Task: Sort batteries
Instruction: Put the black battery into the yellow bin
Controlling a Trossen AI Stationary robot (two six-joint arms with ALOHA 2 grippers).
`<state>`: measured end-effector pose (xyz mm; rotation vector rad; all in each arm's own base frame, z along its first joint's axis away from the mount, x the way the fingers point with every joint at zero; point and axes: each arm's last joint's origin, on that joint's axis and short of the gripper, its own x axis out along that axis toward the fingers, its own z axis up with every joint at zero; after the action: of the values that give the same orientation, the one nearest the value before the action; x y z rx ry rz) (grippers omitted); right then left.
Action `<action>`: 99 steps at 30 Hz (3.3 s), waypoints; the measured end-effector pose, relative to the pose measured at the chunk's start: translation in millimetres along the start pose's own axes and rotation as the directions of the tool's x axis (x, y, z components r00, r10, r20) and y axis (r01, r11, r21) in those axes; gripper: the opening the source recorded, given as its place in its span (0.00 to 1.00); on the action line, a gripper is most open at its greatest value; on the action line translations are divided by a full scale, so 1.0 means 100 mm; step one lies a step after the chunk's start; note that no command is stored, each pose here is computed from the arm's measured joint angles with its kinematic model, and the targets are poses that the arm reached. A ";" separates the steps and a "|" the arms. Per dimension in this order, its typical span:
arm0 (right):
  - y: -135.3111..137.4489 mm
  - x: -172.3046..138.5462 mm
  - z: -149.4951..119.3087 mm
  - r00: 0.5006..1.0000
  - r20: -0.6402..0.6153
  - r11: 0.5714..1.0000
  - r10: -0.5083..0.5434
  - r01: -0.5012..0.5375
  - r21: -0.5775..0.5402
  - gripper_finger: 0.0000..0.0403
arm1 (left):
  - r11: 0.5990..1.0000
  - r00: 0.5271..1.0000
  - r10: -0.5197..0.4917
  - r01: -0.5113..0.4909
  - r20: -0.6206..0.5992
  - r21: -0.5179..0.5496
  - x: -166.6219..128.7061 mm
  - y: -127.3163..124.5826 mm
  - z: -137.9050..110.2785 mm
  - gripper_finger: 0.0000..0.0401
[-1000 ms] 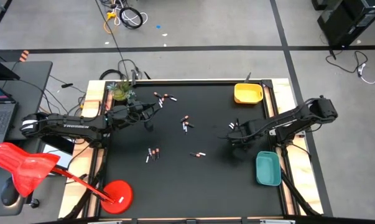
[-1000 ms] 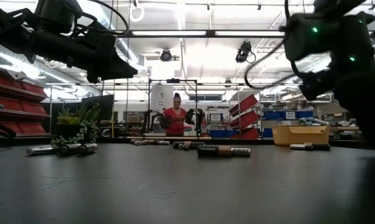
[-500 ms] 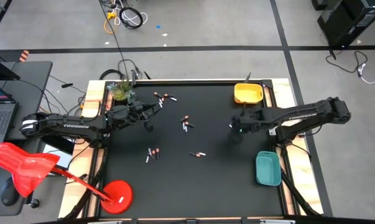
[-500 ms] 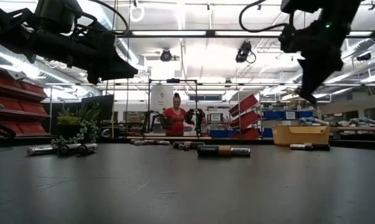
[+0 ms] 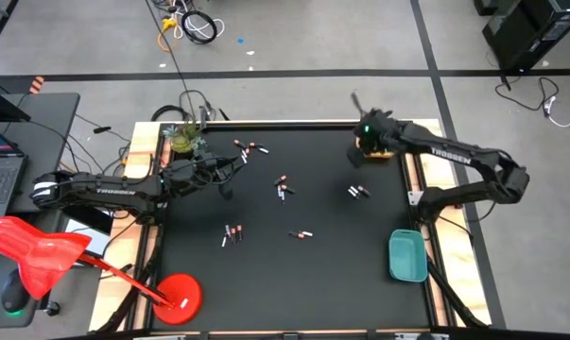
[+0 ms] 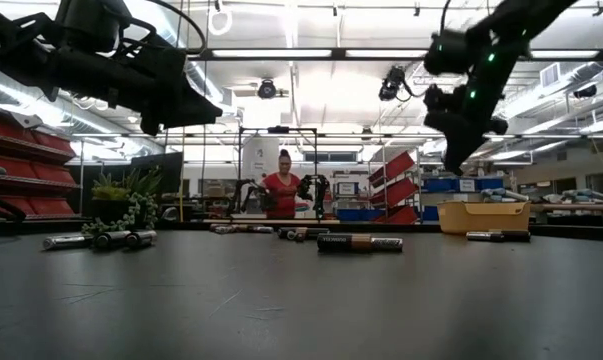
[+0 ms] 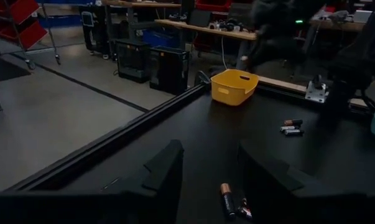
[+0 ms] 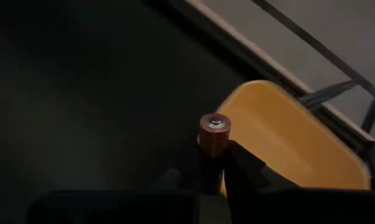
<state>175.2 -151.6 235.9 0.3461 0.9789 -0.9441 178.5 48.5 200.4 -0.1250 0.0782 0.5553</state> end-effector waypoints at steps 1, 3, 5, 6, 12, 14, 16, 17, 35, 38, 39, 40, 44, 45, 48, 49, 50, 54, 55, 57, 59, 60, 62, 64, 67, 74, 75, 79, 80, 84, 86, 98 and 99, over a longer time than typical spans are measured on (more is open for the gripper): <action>-0.07 0.05 0.02 1.000 -0.003 1.000 -0.011 0.011 0.016 0.12 | 1.000 1.000 0.000 0.000 0.000 0.000 0.00 0.00 0.00 0.39; -0.19 0.17 0.05 1.000 -0.024 0.998 -0.013 0.014 0.054 0.12 | 1.000 1.000 0.003 -0.003 0.001 0.006 0.00 0.00 0.00 0.39; -0.27 0.29 0.05 0.997 -0.069 0.996 -0.024 0.029 0.080 0.12 | 1.000 1.000 0.010 -0.010 0.002 0.017 0.00 0.00 0.00 0.39; -0.30 0.36 0.04 0.995 -0.093 0.996 -0.032 0.040 0.080 0.13 | 1.000 1.000 0.012 -0.012 0.002 0.021 0.00 0.00 0.00 0.39; -0.33 0.61 0.01 0.982 -0.185 0.998 -0.047 0.052 0.021 0.37 | 1.000 1.000 0.014 -0.014 0.002 0.023 0.00 0.00 0.00 0.39; -0.32 0.60 0.01 0.982 -0.184 0.999 -0.045 0.046 0.001 0.45 | 1.000 1.000 0.015 -0.015 0.001 0.023 0.00 0.00 0.00 0.39; -0.30 0.53 0.02 0.987 -0.157 0.999 -0.041 0.040 -0.008 0.50 | 1.000 1.000 0.015 -0.015 0.001 0.023 0.00 0.00 0.00 0.39; -0.29 0.46 0.03 0.990 -0.133 0.999 -0.038 0.037 -0.010 0.52 | 1.000 1.000 0.015 -0.015 0.000 0.023 0.00 0.00 0.00 0.39; 0.51 -0.12 -0.89 0.949 -0.118 0.945 0.292 -0.305 -0.120 0.37 | 0.999 1.000 0.012 -0.013 0.023 0.038 0.00 0.00 0.02 0.39; 0.57 -0.13 -0.90 0.949 -0.119 0.949 0.291 -0.302 -0.094 0.36 | 1.000 1.000 -0.003 0.002 0.015 0.026 0.00 0.00 0.01 0.39; 0.58 -0.12 -0.91 0.951 -0.134 0.954 0.280 -0.291 -0.070 0.36 | 1.000 1.000 -0.014 0.014 0.012 0.025 0.00 -0.01 0.01 0.39; 0.59 -0.10 -0.92 0.952 -0.143 0.959 0.271 -0.279 -0.043 0.36 | 1.000 1.000 -0.020 0.020 0.010 0.024 0.00 -0.01 0.01 0.39; 0.60 -0.01 -0.97 0.955 -0.221 0.979 0.197 -0.205 -0.016 0.36 | 0.999 0.999 -0.034 0.034 0.008 0.024 0.00 -0.01 0.01 0.39; 0.60 0.01 -0.99 0.952 -0.246 0.981 0.182 -0.193 -0.019 0.36 | 0.999 0.999 -0.034 0.034 0.008 0.024 0.00 -0.01 0.01 0.39; 0.61 0.08 -1.05 0.931 -0.334 0.984 0.149 -0.173 -0.041 0.36 | 0.999 0.999 -0.034 0.034 0.007 0.024 0.00 -0.01 0.01 0.39; 0.63 0.11 -1.06 0.927 -0.348 0.985 0.140 -0.167 -0.049 0.36 | 0.999 0.999 -0.034 0.034 0.006 0.024 0.00 -0.01 0.01 0.39; 0.64 0.14 -1.06 0.924 -0.359 0.985 0.135 -0.164 -0.053 0.37 | 0.999 0.999 -0.034 0.034 0.004 0.025 0.00 -0.01 0.01 0.39; 0.67 0.22 -1.08 0.912 -0.394 0.985 0.113 -0.155 -0.077 0.39 | 0.999 0.999 -0.034 0.034 0.005 0.024 0.00 -0.01 0.01 0.39; 0.68 0.24 -1.08 0.909 -0.400 0.984 0.118 -0.161 -0.076 0.39 | 0.999 0.999 -0.034 0.034 0.004 0.024 0.00 -0.01 0.01 0.39; 0.69 0.27 -1.08 0.895 -0.424 0.980 0.139 -0.186 -0.073 0.39 | 0.999 0.999 -0.033 0.033 0.002 0.025 0.00 -0.01 0.01 0.39; 0.71 0.32 -1.09 0.887 -0.439 0.978 0.142 -0.196 -0.078 0.39 | 0.999 0.999 -0.033 0.033 0.002 0.025 0.00 -0.01 0.00 0.39; 0.72 0.33 -1.08 0.884 -0.445 0.977 0.142 -0.196 -0.079 0.38 | 0.999 0.999 -0.034 0.034 0.002 0.025 0.00 -0.01 0.00 0.39; 0.74 0.37 -1.09 0.877 -0.462 0.978 0.128 -0.190 -0.089 0.37 | 0.999 0.999 -0.034 0.034 0.001 0.025 0.00 -0.01 0.00 0.39; 0.75 0.41 -1.10 0.870 -0.480 0.978 0.114 -0.183 -0.100 0.35 | 0.999 0.999 -0.034 0.034 0.001 0.025 0.00 -0.01 0.00 0.39; 0.76 0.43 -1.11 0.866 -0.487 0.979 0.109 -0.179 -0.099 0.25 | 0.999 0.999 -0.034 0.034 0.001 0.025 0.00 -0.01 0.00 0.39; 0.75 0.40 -1.11 0.870 -0.477 0.980 0.126 -0.184 -0.078 0.11 | 0.999 0.999 -0.034 0.034 0.001 0.025 0.00 -0.01 0.00 0.39; 0.74 0.39 -1.11 0.870 -0.476 0.981 0.126 -0.182 -0.073 0.11 | 0.999 0.999 -0.034 0.034 0.001 0.025 0.00 -0.01 0.00 0.39; 0.71 0.35 -1.11 0.876 -0.467 0.985 0.120 -0.165 -0.056 0.11 | 0.999 0.999 -0.034 0.034 0.001 0.025 0.00 -0.01 0.00 0.39; 0.70 0.33 -1.11 0.880 -0.459 0.986 0.121 -0.159 -0.046 0.11 | 0.999 0.999 -0.034 0.034 0.001 0.024 0.00 -0.01 0.00 0.39; 0.63 0.24 -1.07 0.913 -0.405 0.997 0.041 -0.066 -0.049 0.11 | 0.999 0.999 -0.045 0.045 -0.001 -0.016 0.00 -0.01 0.00 0.39; 0.62 0.14 -0.92 0.956 -0.294 0.999 0.004 -0.013 -0.029 0.11 | 0.995 0.996 -0.091 0.090 -0.014 -0.031 0.01 -0.03 -0.01 0.39; -0.07 0.18 -0.12 0.990 -0.056 0.988 -0.130 0.134 0.071 0.19 | 0.993 0.992 -0.119 0.118 -0.040 -0.023 0.09 -0.08 -0.05 0.39; -0.14 0.25 -0.10 0.991 -0.065 0.990 -0.118 0.123 0.074 0.24 | 0.993 0.992 -0.118 0.118 -0.045 -0.022 0.10 -0.08 -0.05 0.39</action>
<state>163.6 -166.2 212.0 0.3866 1.0292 -1.0894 190.9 45.7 194.8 -0.1604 0.1095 0.4352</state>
